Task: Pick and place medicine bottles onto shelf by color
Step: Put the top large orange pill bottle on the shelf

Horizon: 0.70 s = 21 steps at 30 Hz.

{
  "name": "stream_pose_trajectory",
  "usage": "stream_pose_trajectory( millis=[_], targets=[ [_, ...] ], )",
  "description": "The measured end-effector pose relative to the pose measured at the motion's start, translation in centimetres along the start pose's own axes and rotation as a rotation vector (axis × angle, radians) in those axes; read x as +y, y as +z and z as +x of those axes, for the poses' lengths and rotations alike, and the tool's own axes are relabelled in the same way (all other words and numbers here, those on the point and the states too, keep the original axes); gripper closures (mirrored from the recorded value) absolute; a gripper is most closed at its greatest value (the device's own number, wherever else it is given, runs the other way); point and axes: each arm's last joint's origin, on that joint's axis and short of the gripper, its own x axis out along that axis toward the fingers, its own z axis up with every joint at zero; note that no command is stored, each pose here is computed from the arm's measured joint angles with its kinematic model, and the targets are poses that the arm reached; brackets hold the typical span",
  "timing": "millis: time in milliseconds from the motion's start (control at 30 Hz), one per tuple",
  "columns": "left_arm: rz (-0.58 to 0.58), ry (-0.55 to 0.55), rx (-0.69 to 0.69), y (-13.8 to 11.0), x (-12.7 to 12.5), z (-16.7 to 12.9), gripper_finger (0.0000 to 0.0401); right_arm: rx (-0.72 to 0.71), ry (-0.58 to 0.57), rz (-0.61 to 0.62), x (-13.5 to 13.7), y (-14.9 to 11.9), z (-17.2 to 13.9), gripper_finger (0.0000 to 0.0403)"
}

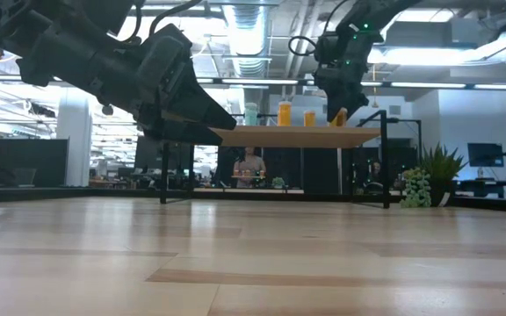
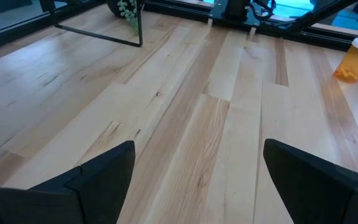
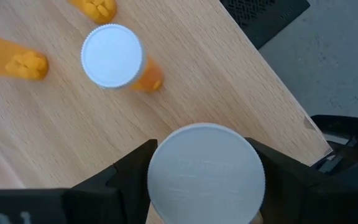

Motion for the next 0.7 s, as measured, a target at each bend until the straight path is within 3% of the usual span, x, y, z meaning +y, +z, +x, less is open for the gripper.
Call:
stream_pose_trajectory(
  millis=[700],
  targets=[
    [0.0,0.0,0.0,0.0,0.0,0.0,0.0057,-0.041,-0.004,-0.006,-0.01,0.4,-0.01,0.0147]
  ],
)
